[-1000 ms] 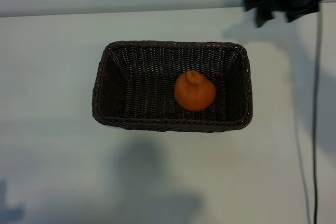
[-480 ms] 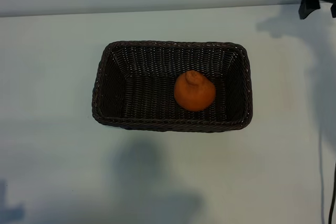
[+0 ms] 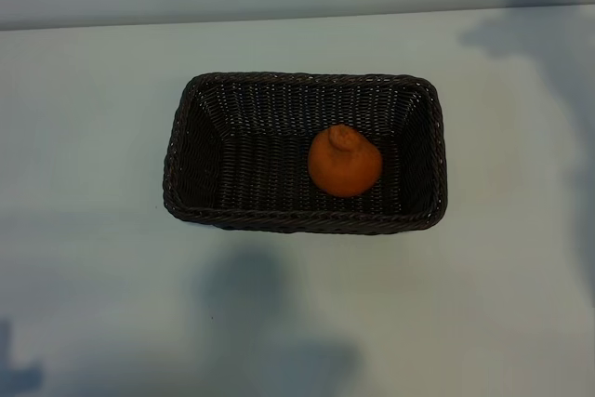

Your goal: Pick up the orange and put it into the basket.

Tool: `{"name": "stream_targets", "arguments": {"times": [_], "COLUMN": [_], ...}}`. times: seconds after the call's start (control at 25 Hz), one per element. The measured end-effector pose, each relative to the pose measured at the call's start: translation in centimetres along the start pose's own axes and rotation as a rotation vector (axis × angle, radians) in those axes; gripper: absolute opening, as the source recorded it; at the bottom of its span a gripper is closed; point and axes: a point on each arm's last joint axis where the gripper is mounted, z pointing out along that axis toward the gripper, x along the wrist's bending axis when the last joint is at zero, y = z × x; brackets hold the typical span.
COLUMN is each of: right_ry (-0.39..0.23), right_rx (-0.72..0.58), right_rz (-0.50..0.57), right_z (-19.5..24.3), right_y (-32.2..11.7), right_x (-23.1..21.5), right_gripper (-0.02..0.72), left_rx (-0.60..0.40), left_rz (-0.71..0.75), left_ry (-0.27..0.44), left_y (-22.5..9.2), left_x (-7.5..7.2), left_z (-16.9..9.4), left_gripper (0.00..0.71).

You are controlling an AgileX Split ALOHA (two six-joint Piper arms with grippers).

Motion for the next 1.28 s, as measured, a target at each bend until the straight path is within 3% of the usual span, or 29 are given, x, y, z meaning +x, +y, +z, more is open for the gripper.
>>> {"name": "stream_targets", "arguments": {"times": [0.68, 0.92, 1.28], "right_ry": [-0.018, -0.036, -0.027], "right_rx": [-0.327, -0.405, -0.631], "right_rz": [-0.002, -0.003, 0.004], "right_z": [-17.1, -20.4, -23.3], "right_y": [-6.2, -12.0, -19.9], "right_x": [-0.2, -0.4, -0.6], "right_gripper": [0.592, 0.562, 0.556], "left_rx": [0.0, 0.0, 0.0], "left_rz": [0.0, 0.0, 0.0], "left_ry": [0.0, 0.0, 0.0], "left_y": [0.0, 0.0, 0.0], "left_x": [0.0, 0.0, 0.0], "left_z": [0.0, 0.0, 0.0], "left_gripper": [0.569, 0.569, 0.569]}}
